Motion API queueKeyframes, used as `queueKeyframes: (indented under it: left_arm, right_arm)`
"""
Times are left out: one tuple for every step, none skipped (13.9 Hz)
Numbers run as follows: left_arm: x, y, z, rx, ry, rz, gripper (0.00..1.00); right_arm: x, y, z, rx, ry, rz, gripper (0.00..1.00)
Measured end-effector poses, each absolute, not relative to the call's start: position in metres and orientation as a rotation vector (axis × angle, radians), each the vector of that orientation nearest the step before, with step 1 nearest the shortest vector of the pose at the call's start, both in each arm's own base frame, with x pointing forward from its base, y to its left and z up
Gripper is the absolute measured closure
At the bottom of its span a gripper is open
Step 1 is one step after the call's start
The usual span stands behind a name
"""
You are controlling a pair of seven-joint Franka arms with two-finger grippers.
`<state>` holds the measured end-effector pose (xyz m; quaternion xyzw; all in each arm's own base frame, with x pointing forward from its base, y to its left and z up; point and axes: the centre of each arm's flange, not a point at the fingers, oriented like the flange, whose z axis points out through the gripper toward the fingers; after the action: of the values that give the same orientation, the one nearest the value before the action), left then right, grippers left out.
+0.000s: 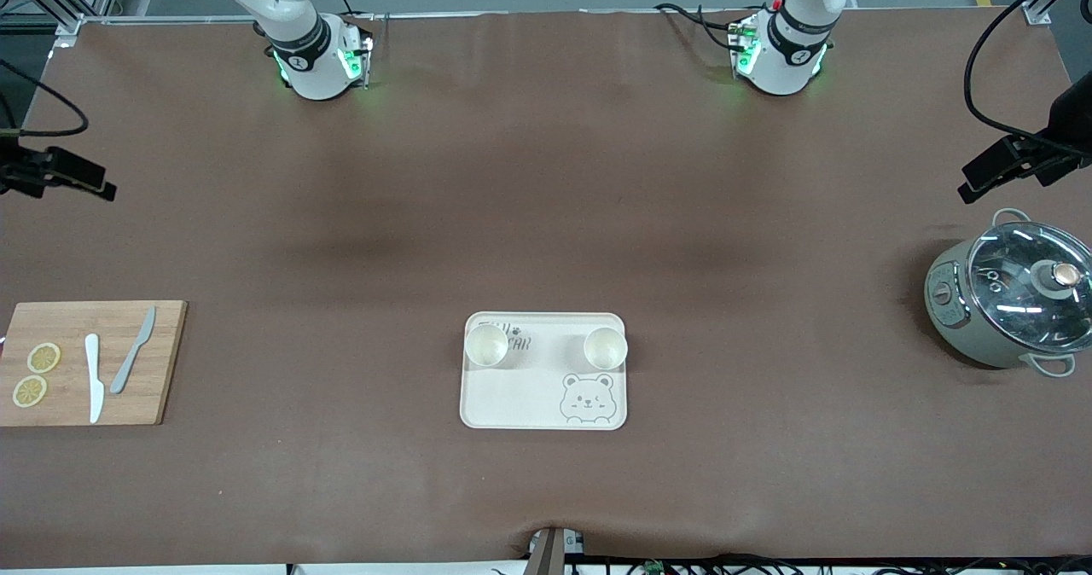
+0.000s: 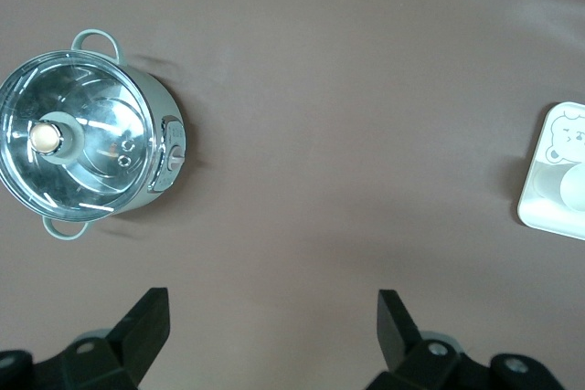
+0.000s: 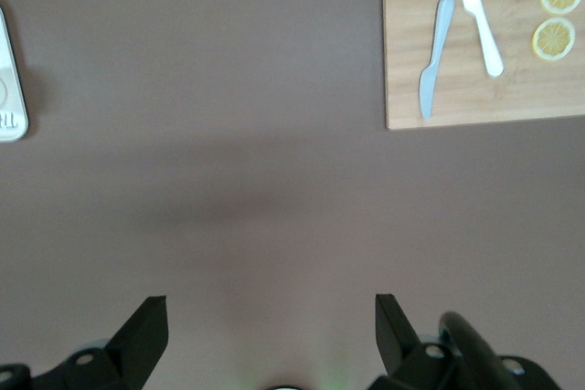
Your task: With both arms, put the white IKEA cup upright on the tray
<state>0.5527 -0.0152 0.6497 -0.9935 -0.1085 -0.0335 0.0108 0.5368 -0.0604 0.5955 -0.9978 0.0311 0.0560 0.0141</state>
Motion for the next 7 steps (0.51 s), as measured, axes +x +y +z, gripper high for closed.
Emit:
queueKeyframes:
  left_arm:
    - [0.553,-0.015,0.650,-3.100,-0.339,-0.104,0.00]
    - [0.553,-0.015,0.650,-3.100,-0.339,-0.105,0.00]
    - [0.553,-0.015,0.650,-3.100,-0.340,-0.105,0.00]
    - [0.553,-0.015,0.650,-3.100,-0.340,-0.106,0.00]
    - [0.553,-0.014,0.650,-3.100,-0.341,-0.106,0.00]
    - [0.553,-0.014,0.650,-3.100,-0.341,-0.107,0.00]
    - [0.553,-0.014,0.650,-3.100,-0.341,-0.107,0.00]
  right_arm:
    - [0.534,-0.060,0.594,-3.104,0.095,0.162,0.00]
    - [0.535,-0.059,0.600,-3.105,0.095,0.125,0.00]
    - [0.537,-0.060,0.610,-3.109,0.095,0.092,0.00]
    - [0.540,-0.060,0.619,-3.111,0.094,0.076,0.00]
    - [0.542,-0.059,0.627,-3.113,0.092,0.087,0.00]
    - [0.542,-0.058,0.634,-3.116,0.089,0.103,0.00]
    - [0.542,-0.058,0.637,-3.122,0.090,0.110,0.00]
